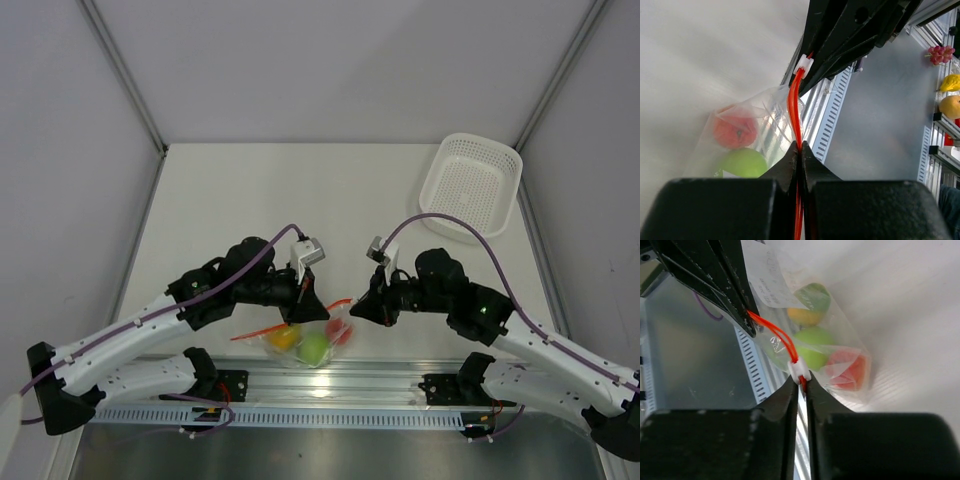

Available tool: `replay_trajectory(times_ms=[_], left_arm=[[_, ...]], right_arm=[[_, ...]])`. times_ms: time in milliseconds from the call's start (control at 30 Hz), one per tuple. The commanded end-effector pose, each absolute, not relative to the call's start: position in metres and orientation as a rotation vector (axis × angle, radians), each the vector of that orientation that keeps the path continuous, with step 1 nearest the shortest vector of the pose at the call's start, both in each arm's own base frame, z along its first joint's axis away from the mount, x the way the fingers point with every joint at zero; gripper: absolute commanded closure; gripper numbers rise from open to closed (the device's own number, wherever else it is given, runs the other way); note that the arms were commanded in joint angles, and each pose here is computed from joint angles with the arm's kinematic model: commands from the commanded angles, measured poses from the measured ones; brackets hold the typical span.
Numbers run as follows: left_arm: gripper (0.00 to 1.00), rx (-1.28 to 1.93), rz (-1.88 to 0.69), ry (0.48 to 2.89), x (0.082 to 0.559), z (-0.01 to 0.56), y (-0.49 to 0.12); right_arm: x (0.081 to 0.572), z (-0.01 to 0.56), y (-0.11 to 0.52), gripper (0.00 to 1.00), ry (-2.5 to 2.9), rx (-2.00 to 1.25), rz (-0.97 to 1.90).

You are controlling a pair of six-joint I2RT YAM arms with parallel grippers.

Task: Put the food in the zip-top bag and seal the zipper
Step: Zip the zipper food storage bag at the center of the board.

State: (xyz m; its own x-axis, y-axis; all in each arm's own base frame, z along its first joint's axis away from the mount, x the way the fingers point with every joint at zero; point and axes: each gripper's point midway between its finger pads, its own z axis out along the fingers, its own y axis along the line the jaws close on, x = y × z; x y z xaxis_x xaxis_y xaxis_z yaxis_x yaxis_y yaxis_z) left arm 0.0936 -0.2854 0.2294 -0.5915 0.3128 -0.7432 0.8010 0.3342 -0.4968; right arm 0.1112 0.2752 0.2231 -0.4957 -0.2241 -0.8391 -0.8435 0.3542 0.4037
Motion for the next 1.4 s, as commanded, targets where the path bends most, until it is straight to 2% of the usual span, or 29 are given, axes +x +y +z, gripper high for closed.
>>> replay_trajectory(times_ms=[0,67,167,200,300,400,433,467,567,600,667,700,733,800,900,1000,1133,1300,1333,1367], left_arm=[[1.0,0.997,-1.271,2.009,0.087,0.241,-0.285],[1.0,1.004,-1.278,2.002,0.086,0.242,-0.286],[0.97,1.026,-1.294,1.986,0.083,0.245,-0.286],[0.82,1.036,-1.295,1.973,0.083,0.247,-0.286],[0.56,1.068,-1.323,1.945,0.079,0.251,-0.288],[0.47,1.08,-1.33,1.923,0.081,0.255,-0.291],[0.47,1.08,-1.33,1.918,0.082,0.257,-0.292],[0.47,1.084,-1.33,1.929,0.083,0.254,-0.295],[0.59,1.101,-1.345,1.954,0.084,0.25,-0.301],[0.75,1.098,-1.341,1.964,0.085,0.247,-0.302],[0.89,1.09,-1.343,1.997,0.086,0.241,-0.304],[0.99,1.083,-1.345,2.002,0.087,0.24,-0.305],[0.99,1.075,-1.347,2.01,0.087,0.239,-0.305],[0.99,1.057,-1.357,2.005,0.086,0.238,-0.304],[1.0,1.033,-1.37,1.981,0.084,0.242,-0.3],[0.99,1.018,-1.367,1.966,0.083,0.244,-0.297],[0.99,1.021,-1.383,1.947,0.079,0.249,-0.293],[0.99,1.029,-1.4,1.948,0.075,0.249,-0.293],[1.0,1.03,-1.402,1.946,0.075,0.249,-0.293],[0.99,1.03,-1.401,1.949,0.075,0.247,-0.293]], right_arm=[[0.108,0.247,0.286,0.92,1.83,-0.965,1.216],[0.104,0.252,0.289,1.0,1.821,-1.001,1.241],[0.096,0.257,0.291,1.0,1.807,-1.065,1.273],[0.096,0.258,0.291,1.0,1.801,-1.078,1.269],[0.096,0.263,0.289,1.0,1.796,-1.096,1.263],[0.093,0.268,0.288,1.0,1.789,-1.111,1.277],[0.093,0.269,0.288,1.0,1.787,-1.111,1.279],[0.092,0.269,0.287,1.0,1.788,-1.113,1.282],[0.094,0.268,0.288,1.0,1.796,-1.108,1.284],[0.094,0.267,0.288,1.0,1.798,-1.108,1.287],[0.094,0.266,0.288,1.0,1.808,-1.098,1.288],[0.099,0.264,0.288,0.94,1.824,-1.074,1.265],[0.101,0.261,0.287,0.77,1.834,-1.058,1.25],[0.105,0.256,0.286,0.75,1.855,-1.031,1.231],[0.105,0.249,0.285,0.75,1.869,-1.013,1.235],[0.102,0.245,0.283,0.8,1.865,-1.003,1.252],[0.1,0.247,0.283,1.0,1.847,-0.997,1.272],[0.096,0.255,0.287,1.0,1.808,-1.003,1.315],[0.095,0.258,0.288,0.91,1.795,-1.008,1.326],[0.094,0.258,0.288,0.87,1.789,-1.014,1.335]])
